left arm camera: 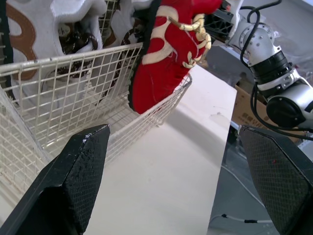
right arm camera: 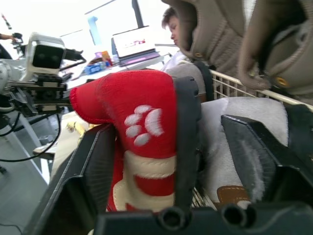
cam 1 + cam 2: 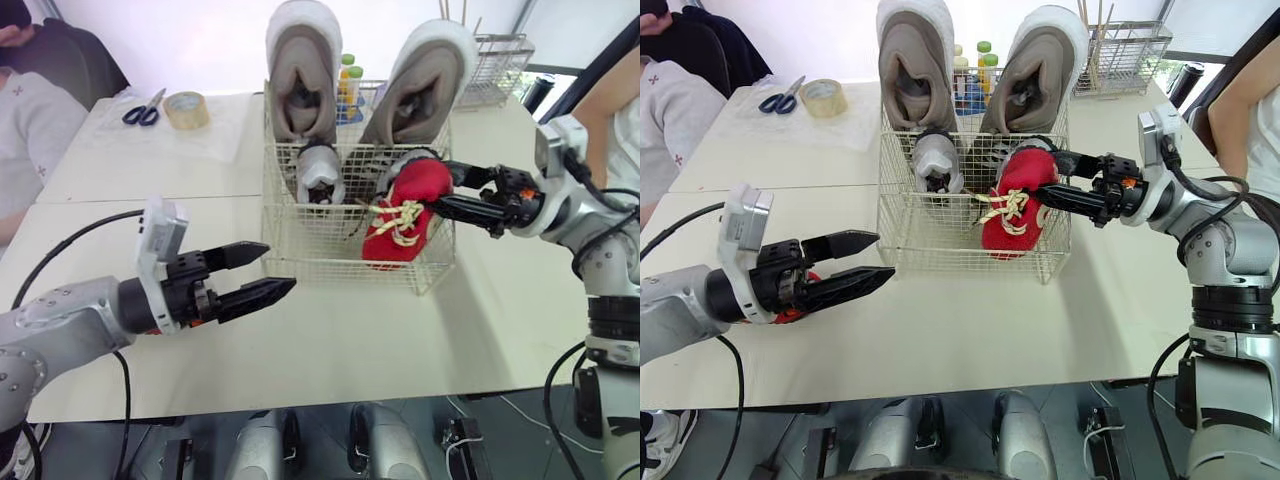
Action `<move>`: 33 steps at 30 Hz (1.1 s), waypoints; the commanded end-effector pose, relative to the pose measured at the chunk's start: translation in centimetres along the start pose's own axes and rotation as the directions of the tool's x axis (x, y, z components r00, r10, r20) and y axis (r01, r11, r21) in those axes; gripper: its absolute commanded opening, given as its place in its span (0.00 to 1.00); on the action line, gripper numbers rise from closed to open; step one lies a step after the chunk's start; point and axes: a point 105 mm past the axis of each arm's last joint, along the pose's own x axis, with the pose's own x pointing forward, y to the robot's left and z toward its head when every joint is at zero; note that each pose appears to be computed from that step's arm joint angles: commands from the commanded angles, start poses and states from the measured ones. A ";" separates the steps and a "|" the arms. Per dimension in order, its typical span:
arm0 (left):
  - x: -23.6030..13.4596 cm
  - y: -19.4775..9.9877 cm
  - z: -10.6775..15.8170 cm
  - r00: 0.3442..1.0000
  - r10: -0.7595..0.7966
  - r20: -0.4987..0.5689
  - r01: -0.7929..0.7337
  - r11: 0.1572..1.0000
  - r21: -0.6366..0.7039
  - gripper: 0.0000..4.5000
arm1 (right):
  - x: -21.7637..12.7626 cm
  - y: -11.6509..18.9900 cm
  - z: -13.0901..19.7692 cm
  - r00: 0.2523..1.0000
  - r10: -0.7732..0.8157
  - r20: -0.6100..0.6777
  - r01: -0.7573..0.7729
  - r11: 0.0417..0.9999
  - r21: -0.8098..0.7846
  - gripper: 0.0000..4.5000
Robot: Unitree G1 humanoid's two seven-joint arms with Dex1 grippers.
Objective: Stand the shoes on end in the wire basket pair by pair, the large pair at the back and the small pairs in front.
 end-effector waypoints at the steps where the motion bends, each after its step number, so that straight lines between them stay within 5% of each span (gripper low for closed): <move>1: 0.2 -0.2 0.3 0.999 -0.022 0.025 0.022 1.000 0.004 0.97 | -0.5 0.7 1.9 1.000 0.005 -0.007 -0.005 0.999 -0.042 0.76; 21: 1.4 0.1 -0.9 0.998 -0.035 0.056 0.038 0.998 -0.047 0.97 | -3.1 1.9 3.8 0.984 -0.063 -0.168 0.041 0.990 -0.132 0.76; 29: 0.4 0.8 0.4 0.995 -0.016 0.094 0.020 0.999 -0.046 0.97 | -5.4 0.7 5.8 0.982 -0.160 -0.104 0.151 0.984 -0.090 0.76; 31: 0.0 0.6 1.1 0.994 -0.041 0.106 0.047 0.997 -0.057 0.99 | -6.0 0.4 7.2 0.981 -0.179 -0.070 0.171 0.979 -0.108 0.95; 33: -0.5 1.0 2.0 0.992 -0.021 0.122 0.027 0.998 -0.048 0.99 | -6.1 0.2 8.9 0.981 -0.195 -0.020 0.190 0.970 -0.154 0.98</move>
